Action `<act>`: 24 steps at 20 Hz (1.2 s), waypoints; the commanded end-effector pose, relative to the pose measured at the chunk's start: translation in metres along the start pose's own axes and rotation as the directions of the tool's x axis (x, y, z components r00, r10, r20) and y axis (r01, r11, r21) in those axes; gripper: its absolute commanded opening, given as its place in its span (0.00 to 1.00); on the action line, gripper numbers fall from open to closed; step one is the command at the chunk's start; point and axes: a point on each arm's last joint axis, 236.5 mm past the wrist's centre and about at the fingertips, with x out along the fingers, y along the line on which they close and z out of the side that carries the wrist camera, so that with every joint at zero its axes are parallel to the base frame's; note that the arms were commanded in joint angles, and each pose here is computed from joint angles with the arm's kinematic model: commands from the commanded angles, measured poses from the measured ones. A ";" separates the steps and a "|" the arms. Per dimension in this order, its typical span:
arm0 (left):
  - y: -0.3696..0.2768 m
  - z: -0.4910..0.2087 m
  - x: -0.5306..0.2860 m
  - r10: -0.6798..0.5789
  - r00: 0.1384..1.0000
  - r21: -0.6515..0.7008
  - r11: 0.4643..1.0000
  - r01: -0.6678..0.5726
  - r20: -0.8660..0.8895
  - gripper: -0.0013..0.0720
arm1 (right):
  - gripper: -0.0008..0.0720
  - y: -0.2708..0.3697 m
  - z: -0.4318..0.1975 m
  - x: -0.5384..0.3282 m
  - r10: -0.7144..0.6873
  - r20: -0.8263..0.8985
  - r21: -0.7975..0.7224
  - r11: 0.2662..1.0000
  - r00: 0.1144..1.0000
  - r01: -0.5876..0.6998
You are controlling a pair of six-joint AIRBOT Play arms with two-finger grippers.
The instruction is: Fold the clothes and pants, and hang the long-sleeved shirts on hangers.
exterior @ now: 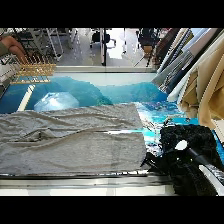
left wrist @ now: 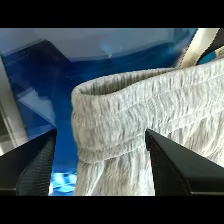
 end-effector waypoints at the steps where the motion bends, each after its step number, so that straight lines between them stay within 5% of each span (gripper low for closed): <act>1: -0.007 -0.001 0.005 -0.013 1.000 0.003 1.000 0.013 -0.003 0.83 | 0.65 -0.002 0.008 0.005 -0.006 0.015 0.018 1.000 1.000 0.006; 3: -0.008 -0.004 0.012 -0.011 1.000 0.008 1.000 0.011 -0.018 0.83 | 0.65 -0.002 0.011 0.010 -0.027 0.035 0.017 1.000 0.999 0.026; 4: -0.009 -0.005 0.015 -0.011 1.000 0.009 1.000 0.011 -0.024 0.75 | 0.65 0.000 0.014 0.012 -0.033 0.052 0.019 0.999 0.998 0.032; 5: -0.009 -0.007 0.017 -0.010 0.999 0.010 1.000 0.011 -0.031 0.54 | 0.65 0.003 0.016 0.015 -0.039 0.069 0.018 0.999 0.997 0.038; 7: -0.008 -0.011 0.018 -0.013 0.999 0.007 1.000 0.013 -0.050 0.12 | 0.35 0.008 0.019 0.020 -0.047 0.096 0.016 0.999 0.994 0.046; 8: -0.009 -0.012 0.017 -0.014 0.998 0.007 1.000 0.014 -0.054 0.04 | 0.26 0.011 0.018 0.021 -0.050 0.094 -0.002 0.999 0.994 0.051; 10: -0.011 -0.009 0.012 -0.016 0.999 0.012 1.000 0.016 -0.041 0.04 | 0.05 0.020 0.015 0.016 -0.046 0.095 -0.056 0.997 0.994 0.052; 16: -0.080 0.032 -0.047 -0.161 0.981 0.132 0.980 0.146 0.106 0.04 | 0.04 0.082 0.038 -0.088 -0.006 0.358 -0.288 0.951 0.934 0.116; 19: -0.154 0.038 -0.073 -0.344 0.931 0.189 0.929 0.319 0.118 0.04 | 0.04 0.134 0.082 -0.159 0.082 0.577 -0.350 0.924 0.813 0.155; 24: -0.246 0.036 -0.050 -0.417 0.892 0.266 0.892 0.365 0.175 0.04 | 0.04 0.183 0.184 -0.181 0.104 0.668 -0.371 0.905 0.737 0.208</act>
